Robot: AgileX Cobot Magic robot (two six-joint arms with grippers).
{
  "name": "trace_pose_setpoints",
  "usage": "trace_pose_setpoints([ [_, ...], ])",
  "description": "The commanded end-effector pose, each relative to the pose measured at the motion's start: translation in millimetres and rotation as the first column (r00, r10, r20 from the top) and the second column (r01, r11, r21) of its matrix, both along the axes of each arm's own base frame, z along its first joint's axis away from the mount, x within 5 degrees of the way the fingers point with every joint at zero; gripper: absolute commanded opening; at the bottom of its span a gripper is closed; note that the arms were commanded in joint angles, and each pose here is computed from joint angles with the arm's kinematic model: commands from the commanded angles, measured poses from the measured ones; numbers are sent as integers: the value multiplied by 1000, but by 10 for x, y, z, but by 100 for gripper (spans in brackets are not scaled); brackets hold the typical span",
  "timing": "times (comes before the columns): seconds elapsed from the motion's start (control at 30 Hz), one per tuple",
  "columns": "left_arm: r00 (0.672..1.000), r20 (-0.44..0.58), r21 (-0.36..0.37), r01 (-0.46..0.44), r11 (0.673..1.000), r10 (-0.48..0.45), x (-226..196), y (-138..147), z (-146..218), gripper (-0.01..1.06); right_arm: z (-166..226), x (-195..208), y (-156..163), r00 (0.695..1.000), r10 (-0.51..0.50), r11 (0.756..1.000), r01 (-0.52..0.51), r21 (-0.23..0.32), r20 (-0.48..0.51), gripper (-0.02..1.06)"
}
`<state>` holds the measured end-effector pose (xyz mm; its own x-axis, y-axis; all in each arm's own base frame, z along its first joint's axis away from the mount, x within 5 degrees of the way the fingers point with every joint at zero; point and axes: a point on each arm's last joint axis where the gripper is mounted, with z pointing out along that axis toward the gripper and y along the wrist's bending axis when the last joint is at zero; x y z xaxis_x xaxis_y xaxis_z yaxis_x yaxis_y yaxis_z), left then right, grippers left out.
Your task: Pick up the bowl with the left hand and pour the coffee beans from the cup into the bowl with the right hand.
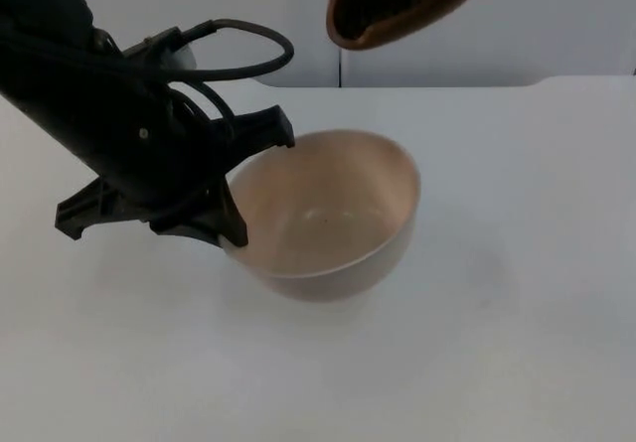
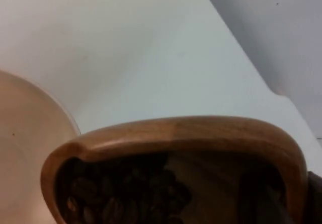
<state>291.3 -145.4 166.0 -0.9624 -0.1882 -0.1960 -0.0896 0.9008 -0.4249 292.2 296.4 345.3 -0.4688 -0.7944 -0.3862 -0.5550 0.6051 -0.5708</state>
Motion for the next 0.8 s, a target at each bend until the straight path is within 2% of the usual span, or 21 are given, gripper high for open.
trace_pose_setpoints([
  [0.0,1000,-1,-15,-6,1000,6,0,-28,21,0,42,-24,4,999,17,1000,-16,-21,34,0],
  [0.33,1000,-1,-15,-6,1000,6,0,-28,21,0,74,-96,77,994,75,994,-68,-90,82,0],
  [0.37,1000,-1,-15,-6,1000,6,0,-28,21,0,70,-112,91,992,86,991,-75,-109,95,0],
  [0.47,1000,-1,-15,-6,1000,6,0,-28,21,0,-43,-163,122,983,125,971,-94,-219,132,0],
  [0.77,1000,-2,-17,-8,1000,8,0,-30,21,0,-130,-239,173,979,128,965,-86,-246,161,0],
])
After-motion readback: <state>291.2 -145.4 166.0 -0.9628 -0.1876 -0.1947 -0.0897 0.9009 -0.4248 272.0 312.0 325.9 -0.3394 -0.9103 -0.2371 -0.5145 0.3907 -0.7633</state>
